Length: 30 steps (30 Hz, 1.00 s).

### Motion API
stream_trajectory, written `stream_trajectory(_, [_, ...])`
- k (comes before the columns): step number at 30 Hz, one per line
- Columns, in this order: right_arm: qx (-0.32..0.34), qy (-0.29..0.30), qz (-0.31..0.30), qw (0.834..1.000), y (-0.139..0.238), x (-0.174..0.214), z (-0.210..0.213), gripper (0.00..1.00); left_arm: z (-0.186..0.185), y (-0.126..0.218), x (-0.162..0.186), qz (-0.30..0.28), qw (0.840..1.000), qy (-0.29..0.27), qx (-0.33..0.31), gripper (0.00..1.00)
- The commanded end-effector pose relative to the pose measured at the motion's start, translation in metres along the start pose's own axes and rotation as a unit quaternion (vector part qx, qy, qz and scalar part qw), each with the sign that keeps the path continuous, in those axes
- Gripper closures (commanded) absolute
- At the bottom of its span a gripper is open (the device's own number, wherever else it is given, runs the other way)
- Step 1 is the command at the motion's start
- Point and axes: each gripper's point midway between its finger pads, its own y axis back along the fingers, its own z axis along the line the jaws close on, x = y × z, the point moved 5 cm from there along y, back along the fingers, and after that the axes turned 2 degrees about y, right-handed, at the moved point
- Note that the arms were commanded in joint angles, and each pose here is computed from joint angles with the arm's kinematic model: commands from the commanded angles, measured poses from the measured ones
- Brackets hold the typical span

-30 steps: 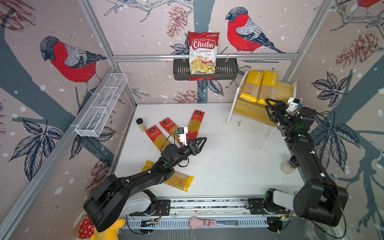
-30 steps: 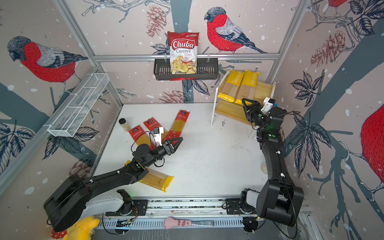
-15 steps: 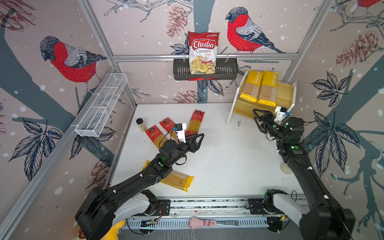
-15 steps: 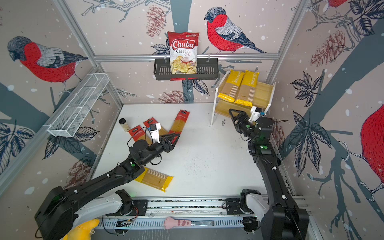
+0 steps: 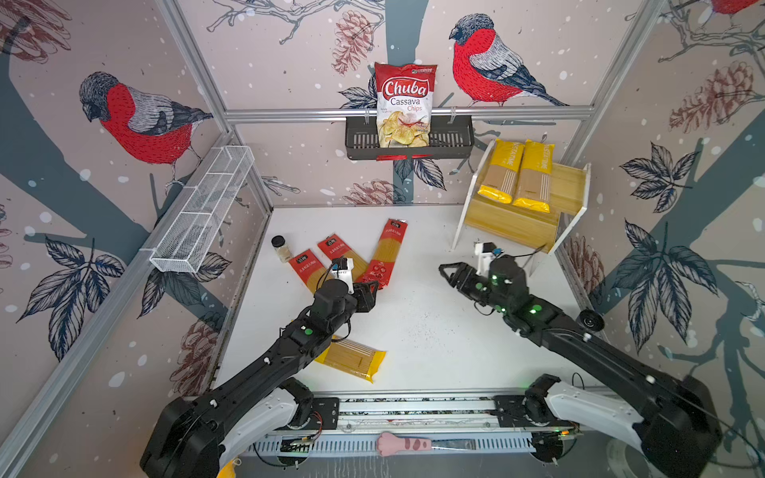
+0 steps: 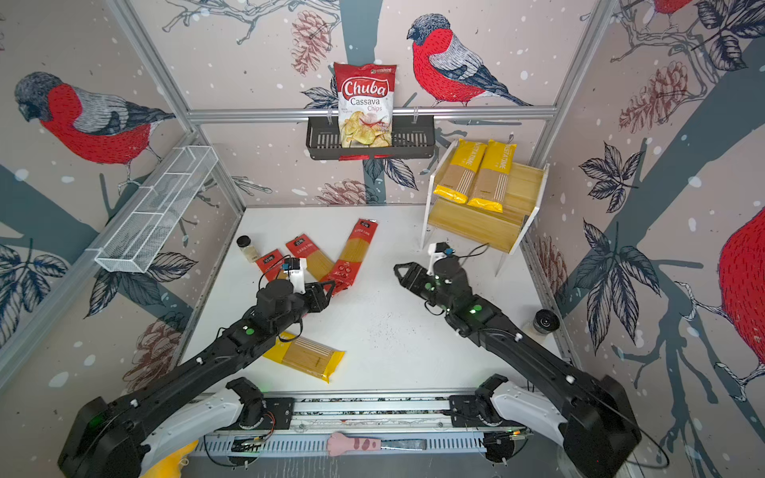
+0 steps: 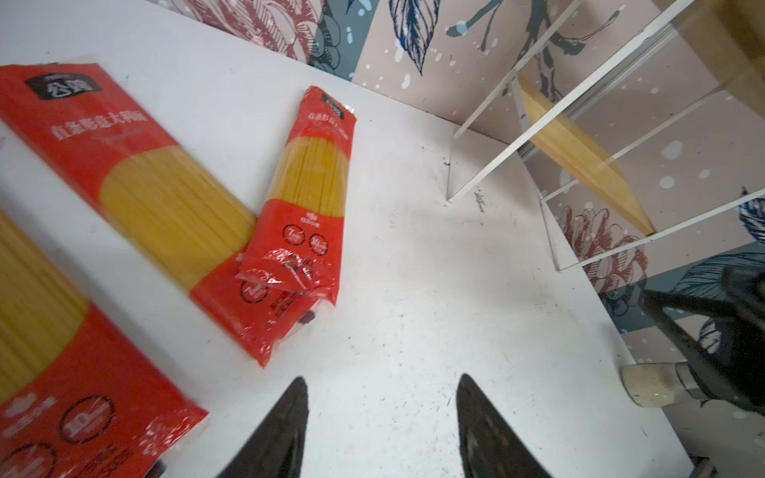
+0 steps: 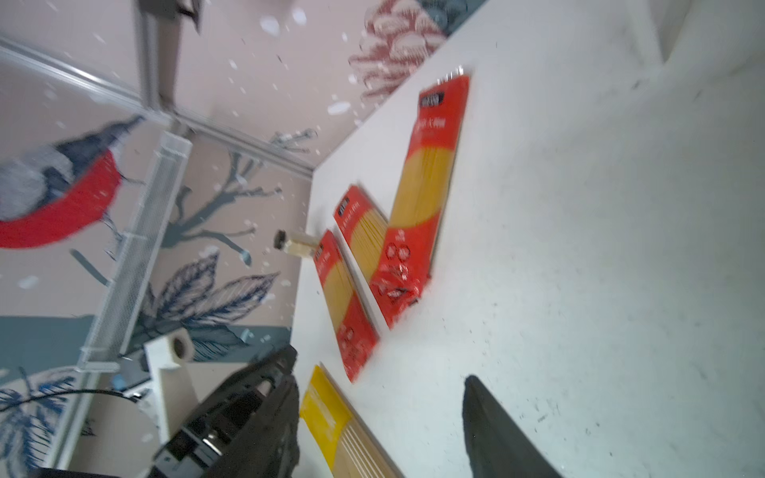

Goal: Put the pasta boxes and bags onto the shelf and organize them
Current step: 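Withdraw the right gripper from the shelf toward the yellow PASTATIME pack on the table, then close the right gripper on the yellow end of the PASTATIME pack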

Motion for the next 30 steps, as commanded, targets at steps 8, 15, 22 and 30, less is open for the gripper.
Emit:
stream_trajectory(8, [0.005,0.118,0.157,0.981,-0.088,0.095,0.026,0.41,0.025,0.018,-0.001,-0.02,0.997,0.014,-0.07,0.43])
stream_trajectory(15, [-0.027,0.194,0.285,0.938,-0.136,0.162,0.049,0.43,0.035,0.029,-0.005,-0.04,0.993,0.026,-0.105,0.43])
stream_trajectory(22, [-0.067,0.216,0.348,0.91,-0.161,0.202,0.063,0.43,0.038,0.041,-0.013,-0.057,0.991,0.024,-0.118,0.35])
stream_trajectory(30, [-0.056,0.235,0.402,0.883,-0.191,0.235,0.048,0.45,0.031,0.055,-0.03,-0.088,0.991,0.018,-0.099,0.31])
